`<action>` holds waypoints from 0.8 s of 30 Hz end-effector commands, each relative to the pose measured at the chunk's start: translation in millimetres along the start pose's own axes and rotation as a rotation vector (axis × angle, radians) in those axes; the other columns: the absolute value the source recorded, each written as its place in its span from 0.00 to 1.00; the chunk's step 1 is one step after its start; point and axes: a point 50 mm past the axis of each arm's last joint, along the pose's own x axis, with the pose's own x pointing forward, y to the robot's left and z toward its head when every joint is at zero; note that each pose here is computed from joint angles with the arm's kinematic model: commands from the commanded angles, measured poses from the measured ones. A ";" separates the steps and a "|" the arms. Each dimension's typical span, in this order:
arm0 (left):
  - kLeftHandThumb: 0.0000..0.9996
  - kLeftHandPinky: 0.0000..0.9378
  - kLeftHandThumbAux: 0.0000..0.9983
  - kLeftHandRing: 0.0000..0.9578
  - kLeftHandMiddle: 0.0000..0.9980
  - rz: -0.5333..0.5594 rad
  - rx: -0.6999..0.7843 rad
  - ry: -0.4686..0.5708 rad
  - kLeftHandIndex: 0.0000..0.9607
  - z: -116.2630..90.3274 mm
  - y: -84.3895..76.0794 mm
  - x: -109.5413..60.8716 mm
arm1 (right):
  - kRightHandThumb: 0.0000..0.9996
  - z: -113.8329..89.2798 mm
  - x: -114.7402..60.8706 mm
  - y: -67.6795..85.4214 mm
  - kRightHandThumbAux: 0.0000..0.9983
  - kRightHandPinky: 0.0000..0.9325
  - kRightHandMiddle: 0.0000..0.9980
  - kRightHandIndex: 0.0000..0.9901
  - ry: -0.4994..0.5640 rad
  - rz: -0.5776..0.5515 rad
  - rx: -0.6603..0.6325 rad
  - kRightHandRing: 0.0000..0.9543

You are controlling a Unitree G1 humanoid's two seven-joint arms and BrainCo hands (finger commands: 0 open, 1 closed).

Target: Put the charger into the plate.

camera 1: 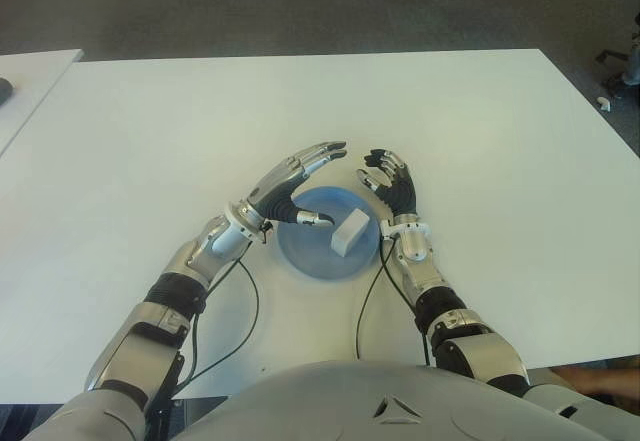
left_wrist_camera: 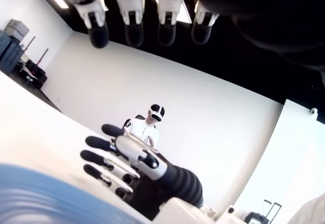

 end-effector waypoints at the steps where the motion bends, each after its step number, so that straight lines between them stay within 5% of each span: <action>1: 0.22 0.00 0.27 0.00 0.00 0.011 -0.015 0.024 0.00 -2.5 -2.0 -5.7 | 0.00 -55.3 -53.0 -7.2 0.79 0.18 0.37 0.29 0.284 0.000 -0.039 0.32; 11: 0.21 0.00 0.35 0.00 0.01 0.179 -0.158 0.020 0.01 -3.2 1.8 -5.7 | 0.00 -55.5 -54.7 -8.3 0.76 0.19 0.38 0.29 0.279 0.000 -0.038 0.32; 24: 0.24 0.12 0.53 0.11 0.13 0.515 -0.709 0.117 0.11 -29.2 6.2 6.0 | 0.00 -56.0 -54.6 -8.8 0.77 0.18 0.38 0.30 0.290 -0.005 -0.033 0.32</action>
